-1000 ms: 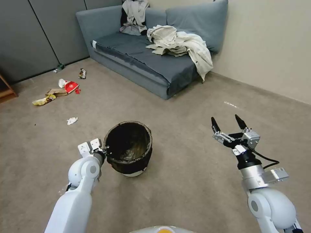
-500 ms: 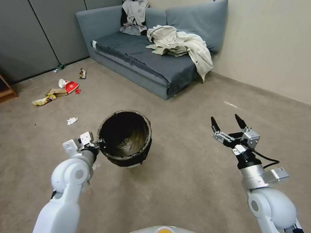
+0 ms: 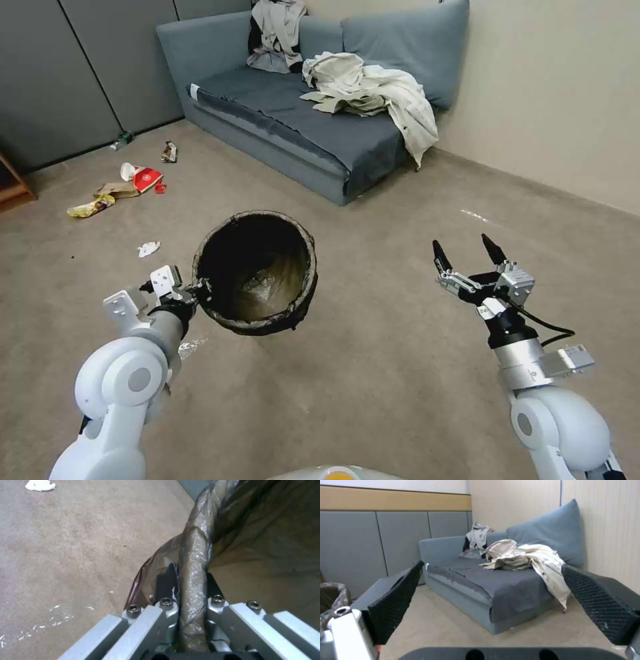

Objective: Pick up the trash can from the floor.

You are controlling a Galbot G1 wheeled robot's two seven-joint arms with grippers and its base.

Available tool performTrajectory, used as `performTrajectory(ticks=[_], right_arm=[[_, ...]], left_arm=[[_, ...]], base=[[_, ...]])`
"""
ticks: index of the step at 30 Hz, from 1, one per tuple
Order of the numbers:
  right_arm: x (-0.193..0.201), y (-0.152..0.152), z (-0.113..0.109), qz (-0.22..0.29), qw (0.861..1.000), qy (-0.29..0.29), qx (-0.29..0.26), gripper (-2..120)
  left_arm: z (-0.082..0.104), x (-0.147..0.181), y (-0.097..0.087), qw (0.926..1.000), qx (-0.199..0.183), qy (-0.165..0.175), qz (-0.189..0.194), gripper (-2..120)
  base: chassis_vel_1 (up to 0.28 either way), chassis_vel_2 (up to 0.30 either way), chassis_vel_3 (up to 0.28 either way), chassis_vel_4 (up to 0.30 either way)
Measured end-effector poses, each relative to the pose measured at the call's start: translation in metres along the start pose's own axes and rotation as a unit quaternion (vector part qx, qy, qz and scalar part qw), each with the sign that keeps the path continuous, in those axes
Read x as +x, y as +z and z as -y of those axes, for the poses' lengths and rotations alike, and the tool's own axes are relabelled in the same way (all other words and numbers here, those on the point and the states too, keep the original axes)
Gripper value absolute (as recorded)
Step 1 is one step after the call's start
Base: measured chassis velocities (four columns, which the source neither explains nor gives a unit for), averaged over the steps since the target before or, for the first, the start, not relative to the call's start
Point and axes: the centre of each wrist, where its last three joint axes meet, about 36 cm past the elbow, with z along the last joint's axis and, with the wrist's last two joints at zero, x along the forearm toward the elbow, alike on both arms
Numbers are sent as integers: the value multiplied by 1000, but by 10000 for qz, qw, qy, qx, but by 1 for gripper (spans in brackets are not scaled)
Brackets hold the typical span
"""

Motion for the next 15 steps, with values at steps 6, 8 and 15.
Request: performTrajectory(ticks=[6, 8, 15], right_arm=[[1, 0, 0, -4, 10000, -3, -3, 100], [1, 0, 0, -5, 10000, -3, -1, 100], [1, 1, -1, -2, 10000, -10, 4, 100]], left_arm=[[-1, -3, 1, 10000, 8, -13, -28, 2], [-1, -3, 1, 10000, 5, -15, -34, 2], [-2, -3, 1, 10000, -6, -6, -28, 2]], base=[[0, 0, 0, 0], [0, 0, 0, 0], [0, 0, 0, 0]])
